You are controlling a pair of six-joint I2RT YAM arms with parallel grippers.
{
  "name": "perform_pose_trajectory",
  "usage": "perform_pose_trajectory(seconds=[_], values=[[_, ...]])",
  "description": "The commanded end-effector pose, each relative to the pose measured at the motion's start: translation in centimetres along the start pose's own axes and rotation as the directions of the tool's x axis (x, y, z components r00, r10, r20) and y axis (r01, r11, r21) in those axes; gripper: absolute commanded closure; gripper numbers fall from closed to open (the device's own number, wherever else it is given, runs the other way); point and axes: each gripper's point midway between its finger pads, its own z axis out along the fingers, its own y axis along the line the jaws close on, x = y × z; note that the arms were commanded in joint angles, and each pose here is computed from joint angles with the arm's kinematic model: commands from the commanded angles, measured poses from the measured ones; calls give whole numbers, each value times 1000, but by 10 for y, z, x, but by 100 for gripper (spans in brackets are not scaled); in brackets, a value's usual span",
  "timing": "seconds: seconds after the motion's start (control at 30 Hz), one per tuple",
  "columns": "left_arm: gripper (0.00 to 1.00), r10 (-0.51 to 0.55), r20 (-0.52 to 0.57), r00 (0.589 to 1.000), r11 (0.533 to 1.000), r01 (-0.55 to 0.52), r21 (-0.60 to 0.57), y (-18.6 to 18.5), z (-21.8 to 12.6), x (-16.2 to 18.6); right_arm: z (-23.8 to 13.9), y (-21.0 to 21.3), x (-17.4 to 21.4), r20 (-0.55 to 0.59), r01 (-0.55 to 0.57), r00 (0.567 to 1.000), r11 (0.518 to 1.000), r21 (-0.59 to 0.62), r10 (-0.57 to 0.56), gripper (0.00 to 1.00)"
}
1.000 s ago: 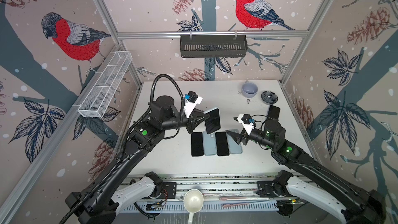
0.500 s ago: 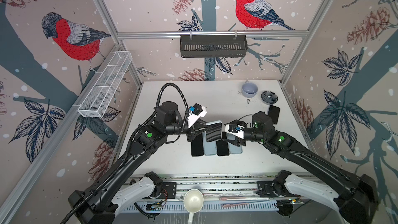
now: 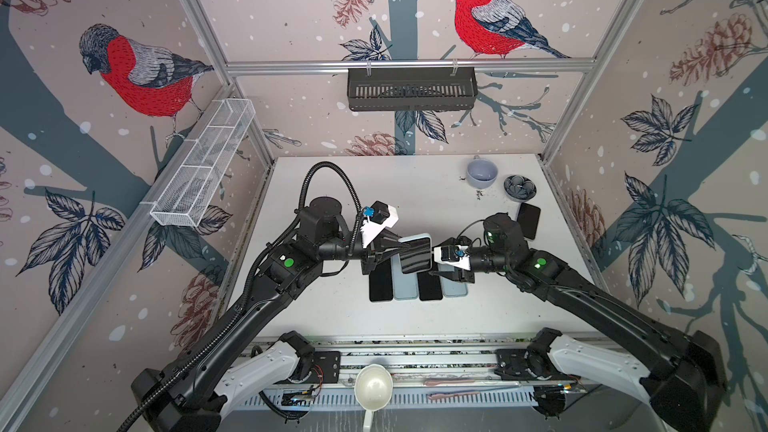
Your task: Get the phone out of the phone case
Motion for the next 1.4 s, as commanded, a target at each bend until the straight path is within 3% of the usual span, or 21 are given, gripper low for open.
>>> perform_pose_trajectory(seconds=[0.0, 0.27, 0.67, 0.93, 1.37], values=[[100, 53, 65, 996, 998, -55, 24, -3, 0, -18, 0, 3, -12, 55, 12, 998, 1000, -27, -11, 45], [100, 50, 74, 996, 998, -52, 24, -2, 1, -20, 3, 5, -13, 57, 9, 998, 999, -49, -6, 59], [100, 47, 79, 996, 999, -49, 23, 0, 2, -23, 1, 7, -24, 89, 41, 995, 997, -67, -35, 90], [100, 46, 69, 997, 999, -48, 21, 12, 12, -31, 4, 17, -40, 115, 151, 983, 985, -87, -140, 93], [100, 55, 98, 994, 996, -61, 63, 37, 38, -55, 13, -16, -52, 66, 310, 948, 950, 50, -313, 93]])
